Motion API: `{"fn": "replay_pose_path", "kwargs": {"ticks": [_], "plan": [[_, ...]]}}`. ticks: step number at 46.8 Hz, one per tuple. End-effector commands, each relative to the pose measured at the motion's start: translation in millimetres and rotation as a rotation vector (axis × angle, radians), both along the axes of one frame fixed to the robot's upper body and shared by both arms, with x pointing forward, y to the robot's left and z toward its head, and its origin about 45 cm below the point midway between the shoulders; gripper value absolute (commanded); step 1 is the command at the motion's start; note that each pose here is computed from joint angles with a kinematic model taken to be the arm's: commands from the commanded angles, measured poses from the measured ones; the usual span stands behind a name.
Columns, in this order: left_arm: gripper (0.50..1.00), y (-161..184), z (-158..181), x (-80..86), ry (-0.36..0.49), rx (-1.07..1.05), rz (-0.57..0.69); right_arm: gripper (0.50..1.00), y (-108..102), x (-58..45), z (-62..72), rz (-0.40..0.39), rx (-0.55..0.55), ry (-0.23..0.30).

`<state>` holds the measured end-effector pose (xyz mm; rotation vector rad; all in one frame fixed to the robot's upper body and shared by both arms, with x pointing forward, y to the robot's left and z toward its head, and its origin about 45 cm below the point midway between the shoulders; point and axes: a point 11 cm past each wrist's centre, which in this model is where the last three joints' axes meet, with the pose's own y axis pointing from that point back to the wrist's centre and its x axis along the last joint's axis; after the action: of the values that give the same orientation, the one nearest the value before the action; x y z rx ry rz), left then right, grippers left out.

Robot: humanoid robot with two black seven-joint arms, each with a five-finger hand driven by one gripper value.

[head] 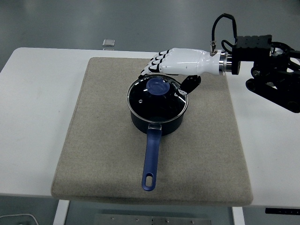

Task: Lift the pot lid and place it to the right of the pot.

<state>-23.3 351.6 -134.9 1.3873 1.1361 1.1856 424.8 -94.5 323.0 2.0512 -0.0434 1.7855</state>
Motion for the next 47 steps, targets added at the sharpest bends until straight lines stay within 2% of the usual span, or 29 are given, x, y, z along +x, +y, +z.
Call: {"fn": "replay_pose_path", "kwargs": {"ticks": [1,25,40,47], "plan": [[1.0,0,0,0.0,0.0,0.0,0.0,0.909,5,-2.3,-1.7,0.011,0.002,0.005],[1.0,0,0,0.0,0.0,0.0,0.0,0.909,4,-1.3,-4.8,0.01,-0.013,-0.001],[1.0,0,0,0.0,0.0,0.0,0.0,0.909,2,-3.2,-12.4,0.012,-0.025,0.008],[1.0,0,0,0.0,0.0,0.0,0.0,0.909,1,-1.1,-10.6,0.006,-0.025,0.0]]}}
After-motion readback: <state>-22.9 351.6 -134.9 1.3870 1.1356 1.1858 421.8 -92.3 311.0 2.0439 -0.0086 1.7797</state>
